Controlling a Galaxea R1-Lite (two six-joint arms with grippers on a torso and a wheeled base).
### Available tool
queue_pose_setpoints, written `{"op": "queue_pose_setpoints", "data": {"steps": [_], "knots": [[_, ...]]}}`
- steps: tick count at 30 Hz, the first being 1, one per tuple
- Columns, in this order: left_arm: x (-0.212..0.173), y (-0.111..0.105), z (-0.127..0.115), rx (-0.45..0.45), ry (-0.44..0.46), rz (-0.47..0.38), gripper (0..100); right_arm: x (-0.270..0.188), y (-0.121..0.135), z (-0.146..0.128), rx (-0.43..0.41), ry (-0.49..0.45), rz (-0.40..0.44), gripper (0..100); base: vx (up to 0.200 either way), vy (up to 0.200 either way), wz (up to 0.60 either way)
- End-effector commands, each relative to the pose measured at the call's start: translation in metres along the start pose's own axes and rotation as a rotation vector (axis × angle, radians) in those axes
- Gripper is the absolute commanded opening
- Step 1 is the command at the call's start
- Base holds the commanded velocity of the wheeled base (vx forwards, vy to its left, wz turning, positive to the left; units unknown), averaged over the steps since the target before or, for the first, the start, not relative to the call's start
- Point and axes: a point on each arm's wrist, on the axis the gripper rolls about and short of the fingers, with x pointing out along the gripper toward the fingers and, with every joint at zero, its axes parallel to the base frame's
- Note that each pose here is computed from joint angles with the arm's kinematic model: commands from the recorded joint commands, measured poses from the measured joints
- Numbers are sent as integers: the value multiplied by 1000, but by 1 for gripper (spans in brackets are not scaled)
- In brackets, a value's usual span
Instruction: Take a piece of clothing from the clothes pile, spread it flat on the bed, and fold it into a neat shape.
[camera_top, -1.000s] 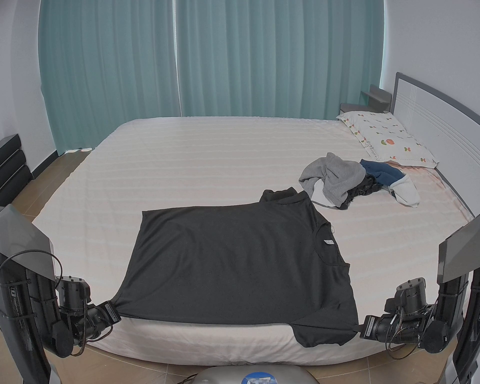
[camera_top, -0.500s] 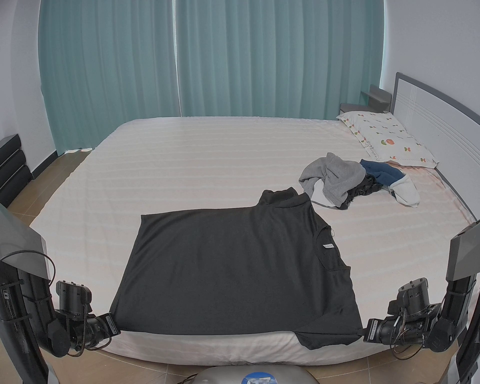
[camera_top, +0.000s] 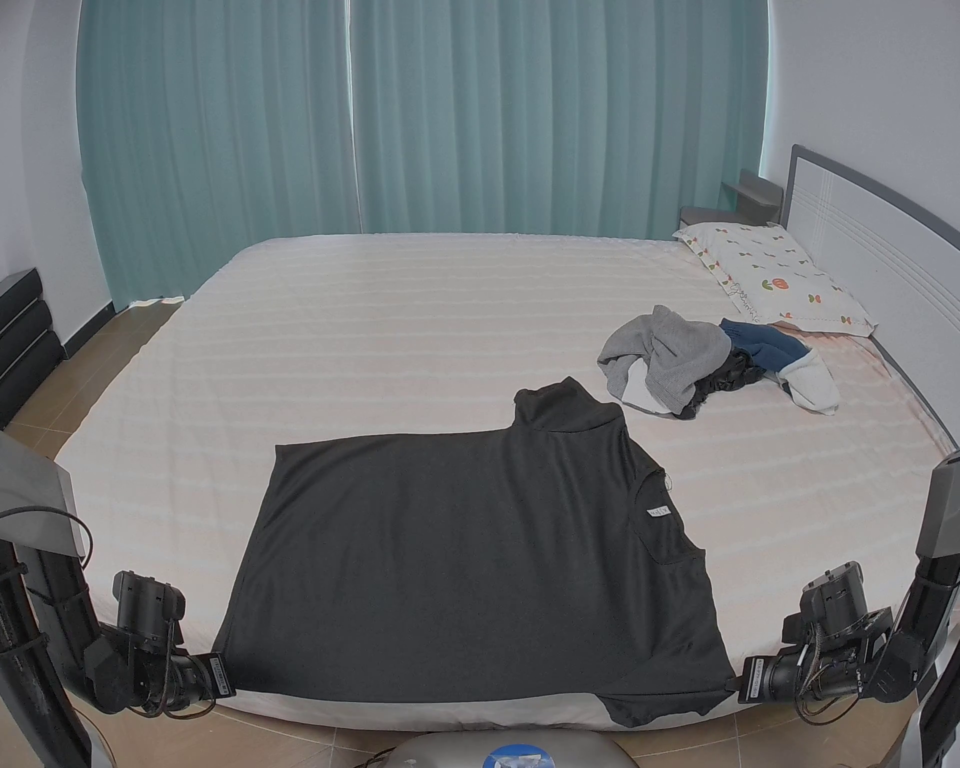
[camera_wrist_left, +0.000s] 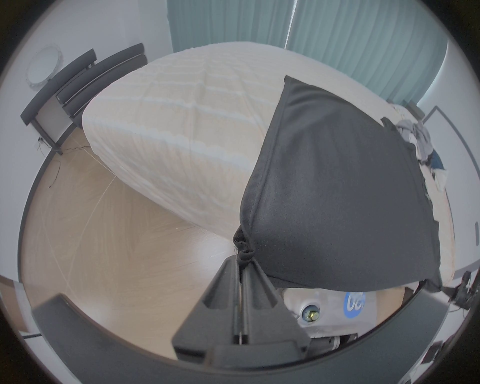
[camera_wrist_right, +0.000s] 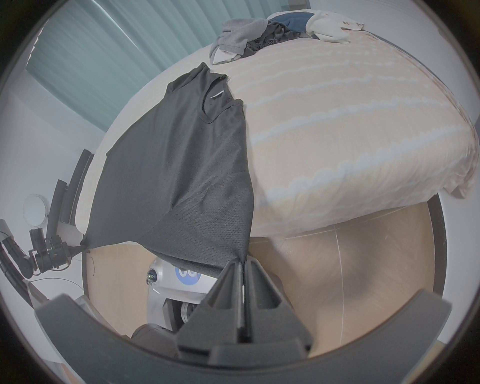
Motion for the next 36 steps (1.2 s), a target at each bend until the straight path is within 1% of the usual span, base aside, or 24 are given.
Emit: {"op": "queue_pose_setpoints", "data": {"steps": [1,6,9,13,17,19,22,23,24,25,26,27,28,29,31,33,34,36], "knots": [[-8,2,-6,47,31,7,0,-6,-3,-5,-11,25,-13,0,0,0,0],[-10,3,-7,51,38,15,0,-11,-3,-8,-29,44,-22,0,0,0,0],[-11,4,-9,58,64,24,0,-15,-4,-10,-48,57,-28,0,0,0,0],[-16,4,-12,92,86,28,0,-17,-4,-10,-53,54,-27,0,0,0,0],[-16,5,-14,101,102,33,0,-17,-4,-9,-52,50,-25,0,0,0,0],[-15,3,-10,95,70,19,0,-18,-2,-6,-50,19,-10,0,0,0,0],[-14,-1,4,45,-47,-26,0,-21,1,2,-41,-61,29,0,0,0,0],[-14,-3,9,12,-91,-45,0,-21,2,4,-38,-81,38,0,0,0,0],[-14,-3,9,12,-91,-45,0,-21,2,4,-38,-81,38,0,0,0,0],[-14,-11,27,-118,-211,-105,0,-20,5,11,-33,-133,63,0,0,0,0],[-14,-14,35,-186,-259,-136,0,-19,5,14,-29,-156,70,0,0,0,0],[-14,-16,39,-226,-287,-159,0,-19,7,18,-26,-182,83,0,0,0,0],[-14,-16,39,-226,-287,-159,0,-19,7,18,-26,-182,83,0,0,0,0],[-14,-18,44,-257,-322,-184,0,-18,10,26,-14,-231,108,0,0,0,0],[-11,-20,47,-268,-342,-200,0,-16,16,39,-1,-301,141,0,0,0,0],[-8,-22,53,-278,-361,-209,0,-15,20,47,8,-346,145,0,0,0,0],[-8,-22,53,-282,-362,-210,0,-15,20,49,8,-352,143,0,0,0,0],[-5,-25,60,-329,-377,-228,0,-11,25,60,25,-401,135,0,0,0,0]]}}
